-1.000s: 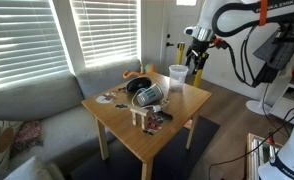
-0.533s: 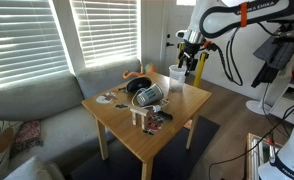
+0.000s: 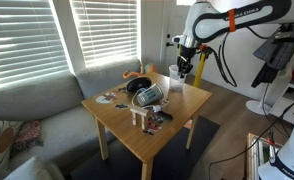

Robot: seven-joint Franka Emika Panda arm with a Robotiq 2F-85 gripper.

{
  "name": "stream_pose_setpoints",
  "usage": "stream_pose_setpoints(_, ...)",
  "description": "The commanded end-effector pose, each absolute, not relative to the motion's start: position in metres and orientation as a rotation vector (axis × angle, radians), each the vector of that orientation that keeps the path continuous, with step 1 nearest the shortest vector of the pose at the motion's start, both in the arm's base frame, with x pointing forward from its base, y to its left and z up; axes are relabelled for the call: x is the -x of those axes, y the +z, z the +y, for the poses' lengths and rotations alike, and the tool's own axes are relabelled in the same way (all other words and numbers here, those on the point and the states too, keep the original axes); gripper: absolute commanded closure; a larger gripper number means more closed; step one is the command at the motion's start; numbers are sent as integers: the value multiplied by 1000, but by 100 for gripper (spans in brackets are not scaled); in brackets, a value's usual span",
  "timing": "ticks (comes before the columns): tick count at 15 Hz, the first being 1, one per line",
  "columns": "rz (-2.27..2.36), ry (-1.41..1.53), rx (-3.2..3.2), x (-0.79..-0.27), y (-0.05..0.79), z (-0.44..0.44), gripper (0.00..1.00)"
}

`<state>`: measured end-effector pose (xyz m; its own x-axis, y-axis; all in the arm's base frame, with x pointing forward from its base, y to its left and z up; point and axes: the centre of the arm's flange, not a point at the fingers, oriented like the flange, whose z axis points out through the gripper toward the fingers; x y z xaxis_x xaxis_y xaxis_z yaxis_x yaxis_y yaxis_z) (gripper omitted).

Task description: Pour the content in the clear frost cold cup onto the table

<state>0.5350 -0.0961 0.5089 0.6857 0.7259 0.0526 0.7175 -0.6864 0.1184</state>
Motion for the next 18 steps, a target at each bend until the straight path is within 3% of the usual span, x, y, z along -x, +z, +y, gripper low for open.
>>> stream_pose_setpoints(1, 1220, 96, -2824, -541, 507, -97, 91)
stream_pose_setpoints(2, 1219, 83, -2827, -540, 507, -96, 99)
stream_pose_setpoints(3, 1215, 76, -2827, -538, 508, -96, 100)
stream_pose_setpoints(11, 1356, 125, -2940, -521, 555, -105, 99)
stream_pose_setpoints(18, 1637, 342, -3197, -520, 587, -147, 99)
